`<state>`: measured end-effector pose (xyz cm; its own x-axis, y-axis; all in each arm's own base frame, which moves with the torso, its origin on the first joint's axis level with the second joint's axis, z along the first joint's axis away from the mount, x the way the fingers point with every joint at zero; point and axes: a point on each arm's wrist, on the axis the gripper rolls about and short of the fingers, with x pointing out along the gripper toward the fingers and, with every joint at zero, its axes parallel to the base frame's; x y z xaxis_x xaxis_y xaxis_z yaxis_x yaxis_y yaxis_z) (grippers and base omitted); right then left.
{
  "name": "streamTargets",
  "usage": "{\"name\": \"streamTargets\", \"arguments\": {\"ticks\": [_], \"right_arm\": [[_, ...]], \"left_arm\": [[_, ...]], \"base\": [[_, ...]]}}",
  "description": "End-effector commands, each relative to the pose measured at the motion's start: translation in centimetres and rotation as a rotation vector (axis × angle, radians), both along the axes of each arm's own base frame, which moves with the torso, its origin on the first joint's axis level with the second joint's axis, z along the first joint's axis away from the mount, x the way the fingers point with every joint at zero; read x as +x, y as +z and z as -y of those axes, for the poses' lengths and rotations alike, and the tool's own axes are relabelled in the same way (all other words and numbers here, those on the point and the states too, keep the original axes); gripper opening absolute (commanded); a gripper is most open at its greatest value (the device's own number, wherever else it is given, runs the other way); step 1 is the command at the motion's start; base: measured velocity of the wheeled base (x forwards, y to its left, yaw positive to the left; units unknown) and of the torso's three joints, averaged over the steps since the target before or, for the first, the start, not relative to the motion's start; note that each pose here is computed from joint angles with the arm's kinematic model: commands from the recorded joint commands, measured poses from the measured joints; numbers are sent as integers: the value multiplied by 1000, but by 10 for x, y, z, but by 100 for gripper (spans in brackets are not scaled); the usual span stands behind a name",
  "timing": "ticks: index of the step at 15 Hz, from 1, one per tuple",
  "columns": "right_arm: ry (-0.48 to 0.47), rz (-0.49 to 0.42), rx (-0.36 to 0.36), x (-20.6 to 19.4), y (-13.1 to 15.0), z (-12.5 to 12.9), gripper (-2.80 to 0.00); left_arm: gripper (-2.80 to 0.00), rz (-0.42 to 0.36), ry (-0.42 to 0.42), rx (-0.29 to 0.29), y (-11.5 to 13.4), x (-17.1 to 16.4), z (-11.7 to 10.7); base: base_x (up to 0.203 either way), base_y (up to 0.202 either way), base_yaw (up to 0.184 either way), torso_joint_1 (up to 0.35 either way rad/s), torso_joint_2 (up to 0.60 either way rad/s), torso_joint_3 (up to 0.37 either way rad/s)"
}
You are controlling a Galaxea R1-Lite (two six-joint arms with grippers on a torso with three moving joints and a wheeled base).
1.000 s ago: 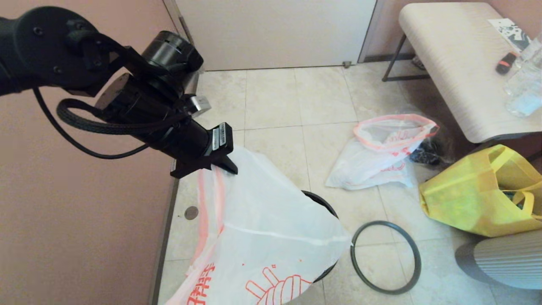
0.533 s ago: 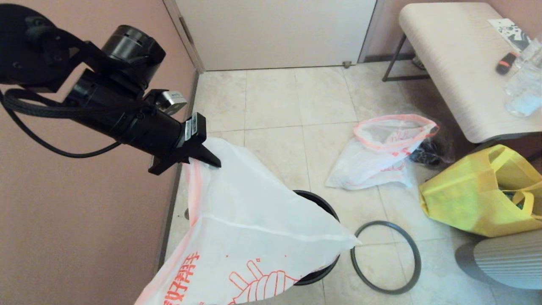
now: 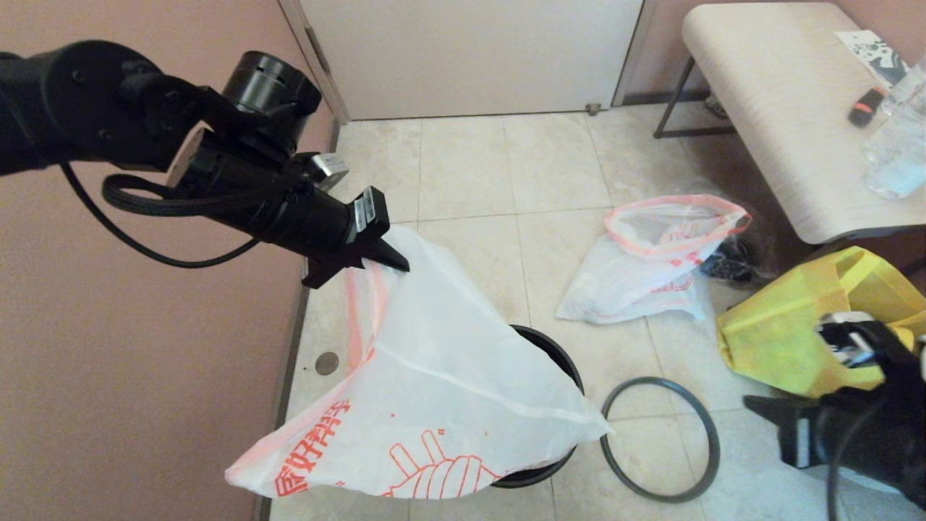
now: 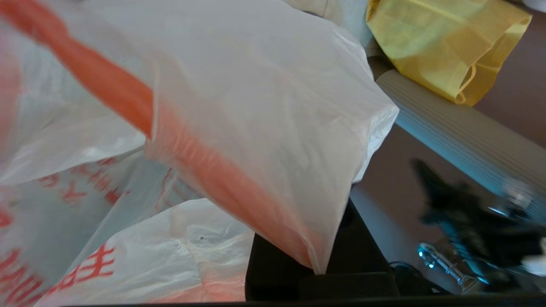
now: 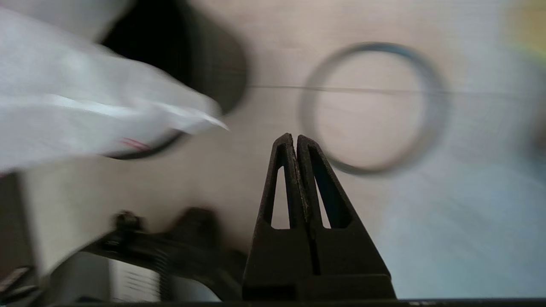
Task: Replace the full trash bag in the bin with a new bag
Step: Put the new garbage bag on the trash can
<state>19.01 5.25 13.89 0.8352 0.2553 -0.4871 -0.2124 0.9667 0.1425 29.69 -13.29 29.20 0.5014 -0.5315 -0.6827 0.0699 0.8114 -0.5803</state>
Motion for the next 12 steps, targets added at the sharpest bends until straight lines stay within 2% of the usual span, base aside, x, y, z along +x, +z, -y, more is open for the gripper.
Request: {"name": "streamTargets", "arguments": {"ticks": [1, 3, 6, 9, 12], "right_arm": [[97, -116, -16, 36, -44, -39, -280], [166, -100, 20, 54, -54, -76, -280], [225, -94, 39, 79, -68, -112, -280], [263, -113, 31, 83, -80, -130, -280], [260, -119, 27, 99, -92, -140, -280]], "left_arm": [[-280, -33, 2, 5, -11, 10, 5], [-280, -38, 0, 7, -13, 10, 7], [-280, -37, 4, 7, -13, 11, 6], [-280, -41, 17, 11, -16, 16, 4], [-280, -50, 29, 18, -20, 20, 3]], "base": [[0, 0, 0, 0, 0, 0], [0, 0, 0, 0, 0, 0], [0, 0, 0, 0, 0, 0], [0, 0, 0, 0, 0, 0], [0, 0, 0, 0, 0, 0]]}}
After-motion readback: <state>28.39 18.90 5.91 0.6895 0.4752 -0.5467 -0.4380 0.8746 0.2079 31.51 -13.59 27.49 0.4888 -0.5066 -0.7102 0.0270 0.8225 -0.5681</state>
